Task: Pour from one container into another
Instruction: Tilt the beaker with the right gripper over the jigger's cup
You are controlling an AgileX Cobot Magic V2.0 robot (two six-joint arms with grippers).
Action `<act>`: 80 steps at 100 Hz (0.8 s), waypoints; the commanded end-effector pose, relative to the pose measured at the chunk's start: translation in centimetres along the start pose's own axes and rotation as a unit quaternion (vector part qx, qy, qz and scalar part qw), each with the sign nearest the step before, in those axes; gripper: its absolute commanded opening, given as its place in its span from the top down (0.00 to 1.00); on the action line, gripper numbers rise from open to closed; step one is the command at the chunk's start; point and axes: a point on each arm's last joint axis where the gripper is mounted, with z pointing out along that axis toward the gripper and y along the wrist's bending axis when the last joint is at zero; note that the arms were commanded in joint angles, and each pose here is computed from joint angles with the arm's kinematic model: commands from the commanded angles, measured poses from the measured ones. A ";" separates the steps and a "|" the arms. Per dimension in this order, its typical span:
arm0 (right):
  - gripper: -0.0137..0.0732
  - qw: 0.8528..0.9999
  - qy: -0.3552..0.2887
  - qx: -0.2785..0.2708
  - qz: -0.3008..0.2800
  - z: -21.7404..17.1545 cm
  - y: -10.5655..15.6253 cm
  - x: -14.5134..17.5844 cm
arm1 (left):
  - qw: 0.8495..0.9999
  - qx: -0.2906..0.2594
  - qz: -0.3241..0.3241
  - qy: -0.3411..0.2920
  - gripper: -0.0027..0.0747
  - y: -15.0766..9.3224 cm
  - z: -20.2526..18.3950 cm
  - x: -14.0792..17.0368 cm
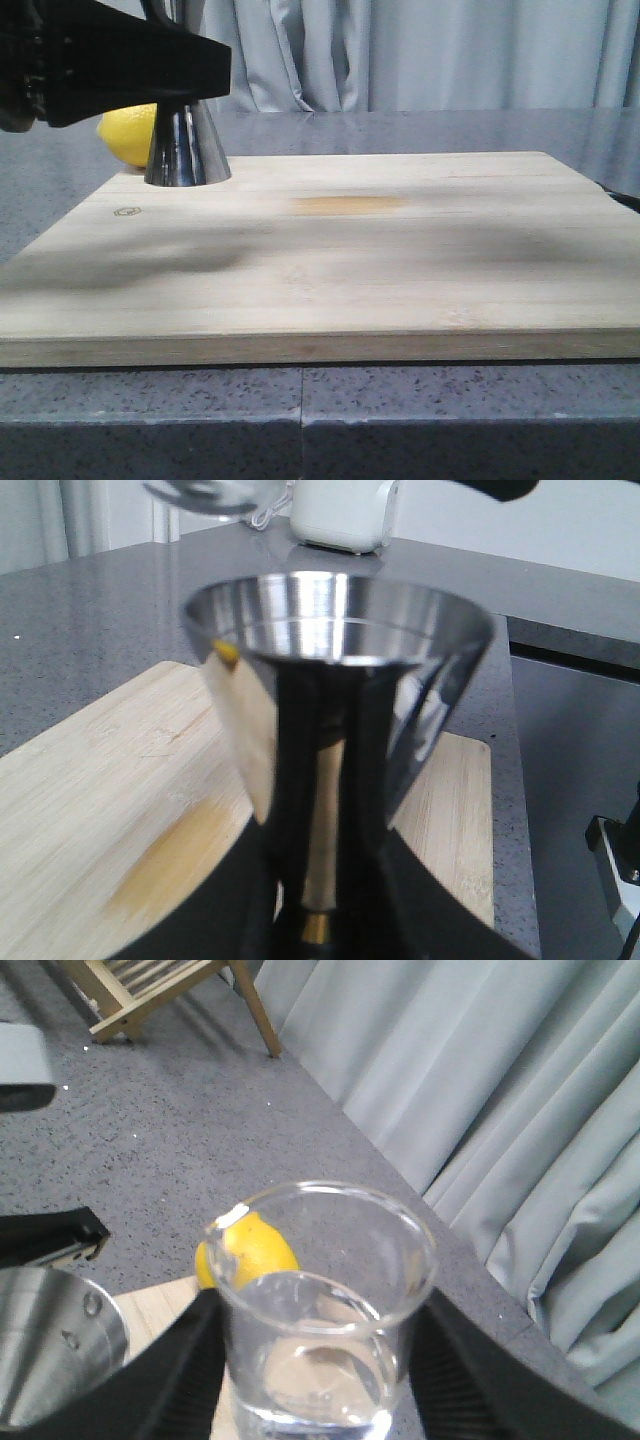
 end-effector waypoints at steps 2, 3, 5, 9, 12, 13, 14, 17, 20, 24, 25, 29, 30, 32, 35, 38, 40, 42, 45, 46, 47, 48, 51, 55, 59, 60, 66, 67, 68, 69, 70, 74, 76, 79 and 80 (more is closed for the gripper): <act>0.52 0.997 -0.070 0.016 -0.017 -0.7 -0.9 -2.8 | 0.998 0.015 0.013 -0.054 0.99 -0.4 -0.2 -2.2; 0.52 0.997 -0.070 0.015 -0.017 -0.6 -0.8 -2.9 | 0.998 0.015 0.013 -0.054 0.99 -0.4 -0.2 -2.2; 0.52 0.997 -0.071 0.014 -0.017 -0.6 -0.8 -3.0 | 0.998 0.015 0.013 -0.054 0.99 -0.4 -0.2 -2.2; 0.52 0.997 -0.070 0.013 -0.020 -0.3 -0.7 -3.1 | 0.998 0.015 0.013 -0.054 0.99 -0.4 -0.2 -2.2; 0.52 0.997 -0.069 0.011 -0.023 -0.2 -0.7 -3.3 | 0.998 0.015 0.013 -0.054 0.99 -0.4 -0.2 -2.2; 0.52 0.997 -0.069 0.011 -0.024 -0.2 -0.7 -3.3 | 0.998 0.015 0.013 -0.054 0.99 -0.4 -0.2 -2.2; 0.52 0.997 -0.070 0.011 -0.025 -0.2 -0.6 -3.3 | 0.998 0.015 0.013 -0.054 0.99 -0.4 -0.2 -2.2; 0.52 0.997 -0.065 0.008 -0.030 0.0 -0.5 -3.3 | 0.998 0.015 0.013 -0.054 0.99 -0.4 -0.2 -2.2; 0.52 0.997 -0.066 0.008 -0.036 0.1 -0.5 -3.3 | 0.998 0.015 0.013 -0.054 0.99 -0.4 -0.2 -2.2; 0.52 0.997 -0.064 0.008 -0.039 0.1 -0.5 -3.3 | 0.998 0.015 0.013 -0.054 0.99 -0.4 -0.2 -2.2; 0.52 0.997 -0.064 0.008 -0.039 0.1 -0.5 -3.3 | 0.998 0.015 0.013 -0.054 0.99 -0.4 -0.2 -2.2; 0.52 0.998 -0.058 0.007 -0.039 0.2 -0.5 -3.1 | 0.998 0.015 0.013 -0.054 0.99 -0.4 -0.2 -2.2; 0.52 0.998 -0.058 0.007 -0.040 0.2 -0.5 -3.1 | 0.998 0.015 0.013 -0.054 0.99 -0.4 -0.2 -2.2; 0.52 0.998 -0.058 0.007 -0.040 0.2 -0.5 -3.1 | 0.998 0.015 0.013 -0.054 0.99 -0.4 -0.2 -2.2; 0.52 0.997 -0.058 0.007 -0.041 0.2 -0.5 -3.1 | 0.998 0.015 0.013 -0.054 0.99 -0.4 -0.2 -2.2; 0.52 0.997 -0.058 0.007 -0.041 0.2 -0.5 -3.1 | 0.998 0.015 0.013 -0.054 0.99 -0.4 -0.2 -2.2; 0.52 0.997 -0.058 0.007 -0.042 0.2 -0.5 -3.1 | 0.998 0.015 0.013 -0.054 0.99 -0.4 -0.2 -2.2; 0.52 0.998 -0.055 0.007 -0.043 0.2 -0.5 -3.1 | 0.998 0.015 0.013 -0.054 0.99 -0.4 -0.2 -2.2; 0.52 0.997 -0.054 0.007 -0.046 0.2 -0.5 -3.1 | 0.998 0.015 0.013 -0.054 0.99 -0.4 -0.2 -2.2; 0.52 0.997 -0.053 0.007 -0.049 0.2 -0.5 -3.1 | 0.998 0.015 0.013 -0.054 0.99 -0.4 -0.2 -2.2; 0.52 0.997 -0.053 0.006 -0.048 0.2 -0.4 -3.1 | 0.998 0.015 0.013 -0.054 0.99 -0.4 -0.2 -2.2; 0.52 0.997 -0.053 0.007 -0.050 0.2 -0.4 -3.1 | 0.998 0.015 0.013 -0.054 0.99 -0.4 -0.2 -2.2; 0.52 0.997 -0.054 0.006 -0.056 0.2 -0.4 -3.1 | 0.998 0.015 0.013 -0.054 0.99 -0.4 -0.2 -2.2; 0.52 0.996 -0.054 0.003 -0.064 0.2 -0.2 -3.2 | 0.998 0.015 0.013 -0.054 0.99 -0.4 -0.2 -2.2; 0.52 0.996 -0.056 0.000 -0.073 0.1 0.1 -3.3 | 0.998 0.015 0.013 -0.054 0.99 -0.4 -0.2 -2.2; 0.52 0.995 -0.056 0.000 -0.077 0.1 0.1 -3.3 | 0.998 0.015 0.013 -0.054 0.99 -0.4 -0.2 -2.2; 0.52 0.994 -0.059 -0.006 -0.089 0.1 0.5 -3.6 | 0.998 0.015 0.012 -0.054 0.99 -0.4 -0.2 -2.2; 0.52 0.994 -0.059 -0.006 -0.090 0.1 0.5 -3.6 | 0.998 0.015 0.012 -0.054 0.99 -0.4 -0.2 -2.2; 0.52 0.994 -0.059 -0.007 -0.091 0.1 0.6 -3.6 | 0.998 0.015 0.012 -0.054 0.99 -0.4 -0.2 -2.2; 0.52 0.994 -0.060 -0.008 -0.093 0.1 0.7 -3.6 | 0.998 0.015 0.012 -0.054 0.99 -0.4 -0.2 -2.2; 0.52 0.994 -0.060 -0.010 -0.093 0.0 0.8 -3.7 | 0.998 0.015 0.012 -0.054 0.99 -0.4 -0.2 -2.2; 0.52 0.993 -0.060 -0.011 -0.099 0.0 0.9 -3.7 | 0.998 0.014 0.012 -0.053 0.99 -0.4 -0.2 -2.2; 0.52 0.993 -0.060 -0.013 -0.102 0.0 1.0 -3.8 | 0.998 0.014 0.012 -0.053 0.99 -0.4 -0.2 -2.2; 0.52 0.993 -0.061 -0.014 -0.104 0.0 1.1 -3.8 | 0.998 0.014 0.012 -0.053 0.99 -0.4 -0.2 -2.2; 0.52 0.993 -0.061 -0.014 -0.104 0.0 1.1 -3.8 | 0.998 0.014 0.012 -0.053 0.99 -0.4 -0.2 -2.2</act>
